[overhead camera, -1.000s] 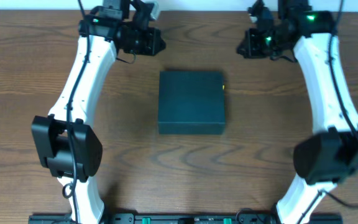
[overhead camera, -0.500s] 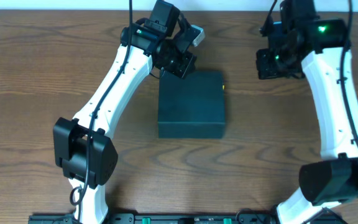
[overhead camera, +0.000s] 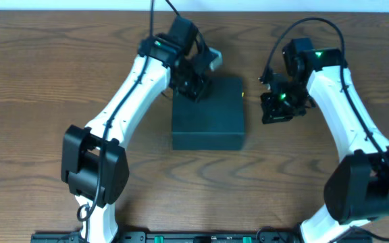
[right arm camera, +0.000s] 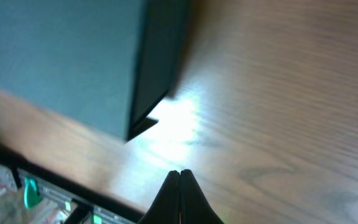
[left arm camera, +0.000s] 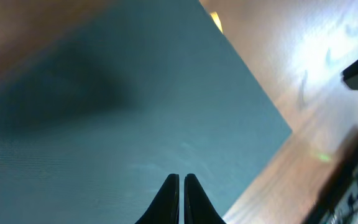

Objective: Pack container
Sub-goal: 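Press down on the closed lid with both grippers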

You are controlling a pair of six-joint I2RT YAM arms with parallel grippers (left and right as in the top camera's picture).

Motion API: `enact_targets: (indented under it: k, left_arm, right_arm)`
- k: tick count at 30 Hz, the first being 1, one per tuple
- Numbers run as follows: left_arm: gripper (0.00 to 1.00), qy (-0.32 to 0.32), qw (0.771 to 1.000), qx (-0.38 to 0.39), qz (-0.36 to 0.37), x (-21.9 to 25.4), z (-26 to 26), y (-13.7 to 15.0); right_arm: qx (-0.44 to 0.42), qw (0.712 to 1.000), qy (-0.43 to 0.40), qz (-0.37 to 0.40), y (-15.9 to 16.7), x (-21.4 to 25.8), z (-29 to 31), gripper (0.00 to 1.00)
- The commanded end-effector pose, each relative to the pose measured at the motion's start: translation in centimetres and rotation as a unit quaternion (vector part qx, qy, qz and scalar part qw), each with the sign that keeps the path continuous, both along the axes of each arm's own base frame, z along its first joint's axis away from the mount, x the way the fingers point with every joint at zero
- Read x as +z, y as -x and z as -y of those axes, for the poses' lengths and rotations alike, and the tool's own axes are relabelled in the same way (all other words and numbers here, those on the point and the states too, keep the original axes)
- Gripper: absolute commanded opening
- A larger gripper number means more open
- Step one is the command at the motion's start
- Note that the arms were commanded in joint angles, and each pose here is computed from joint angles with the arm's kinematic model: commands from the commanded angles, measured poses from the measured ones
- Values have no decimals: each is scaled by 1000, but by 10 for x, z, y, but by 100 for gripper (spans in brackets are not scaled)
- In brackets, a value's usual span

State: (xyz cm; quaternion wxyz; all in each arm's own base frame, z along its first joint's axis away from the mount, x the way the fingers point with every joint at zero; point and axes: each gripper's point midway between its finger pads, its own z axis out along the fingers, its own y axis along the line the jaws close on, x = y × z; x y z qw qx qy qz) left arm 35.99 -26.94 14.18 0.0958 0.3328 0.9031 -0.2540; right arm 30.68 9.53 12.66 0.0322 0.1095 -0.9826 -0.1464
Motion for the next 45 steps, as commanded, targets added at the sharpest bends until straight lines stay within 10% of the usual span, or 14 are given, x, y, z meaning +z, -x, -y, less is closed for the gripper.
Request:
enact_targets:
  k: [1, 19, 34, 45]
  left_arm:
    - [6, 17, 999, -46, -10, -3, 13, 25]
    - [6, -17, 998, -36, -57, -76, 6, 56]
    - [6, -21, 997, -31, -69, -77, 3, 61]
    - [6, -23, 996, -27, -77, -77, 2, 63]
  right_arm:
    - [40, 998, -13, 42, 13, 25, -16, 2]
    - [16, 997, -14, 72, 77, -69, -64, 2]
    - [-142, 953, 43, 264, 28, -100, -78, 2]
    - [-148, 955, 59, 249, 33, -94, -73, 1]
